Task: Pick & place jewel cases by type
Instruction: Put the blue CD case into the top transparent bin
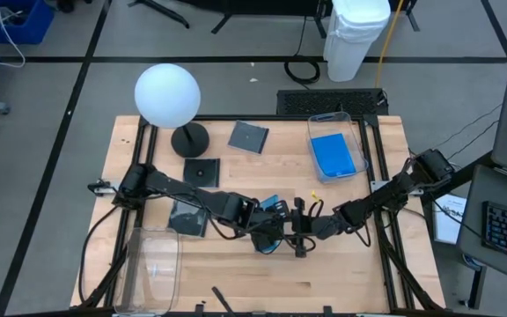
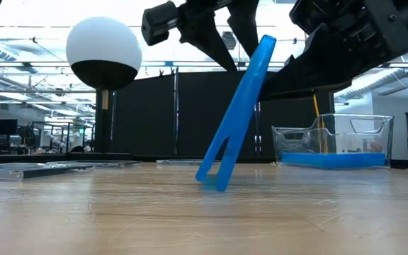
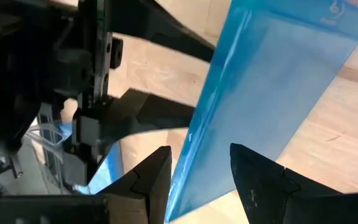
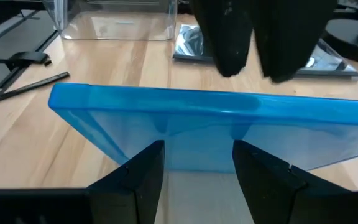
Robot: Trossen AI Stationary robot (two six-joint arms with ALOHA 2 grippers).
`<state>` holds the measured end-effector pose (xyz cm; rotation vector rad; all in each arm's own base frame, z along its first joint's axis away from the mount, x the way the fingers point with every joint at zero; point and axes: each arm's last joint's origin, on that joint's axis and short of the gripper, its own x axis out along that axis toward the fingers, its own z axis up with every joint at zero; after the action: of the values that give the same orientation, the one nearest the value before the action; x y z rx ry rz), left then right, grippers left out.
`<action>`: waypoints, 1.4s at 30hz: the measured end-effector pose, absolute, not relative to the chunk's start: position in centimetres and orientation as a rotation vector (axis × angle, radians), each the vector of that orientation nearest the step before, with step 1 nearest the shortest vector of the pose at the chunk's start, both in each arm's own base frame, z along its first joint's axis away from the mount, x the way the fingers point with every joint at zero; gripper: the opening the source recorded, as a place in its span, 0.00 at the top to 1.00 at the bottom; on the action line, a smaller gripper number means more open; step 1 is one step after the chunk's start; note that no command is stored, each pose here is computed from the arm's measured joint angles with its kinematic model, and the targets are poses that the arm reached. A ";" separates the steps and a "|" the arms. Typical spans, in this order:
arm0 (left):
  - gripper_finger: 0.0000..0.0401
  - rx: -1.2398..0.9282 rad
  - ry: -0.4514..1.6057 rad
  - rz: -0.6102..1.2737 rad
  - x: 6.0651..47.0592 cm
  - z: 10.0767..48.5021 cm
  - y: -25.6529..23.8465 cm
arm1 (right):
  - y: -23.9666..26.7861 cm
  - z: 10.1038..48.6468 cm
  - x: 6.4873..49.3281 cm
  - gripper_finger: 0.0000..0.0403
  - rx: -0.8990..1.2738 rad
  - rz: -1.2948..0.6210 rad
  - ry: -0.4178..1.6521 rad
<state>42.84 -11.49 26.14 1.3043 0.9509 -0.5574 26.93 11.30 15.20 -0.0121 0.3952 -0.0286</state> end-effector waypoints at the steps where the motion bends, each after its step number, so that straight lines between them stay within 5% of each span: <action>1: 0.58 1.299 0.946 -0.566 42.8 26.1 -11.5 | 11.3 15.3 27.0 0.55 -0.012 -0.026 0.388; 42: 0.58 1.008 1.081 -0.624 42.2 24.6 -9.2 | 11.2 15.8 27.6 0.55 0.012 0.024 0.386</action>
<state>42.18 -9.18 24.63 1.0078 1.0812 -0.6235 27.60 11.15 15.80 0.0120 0.3855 0.0239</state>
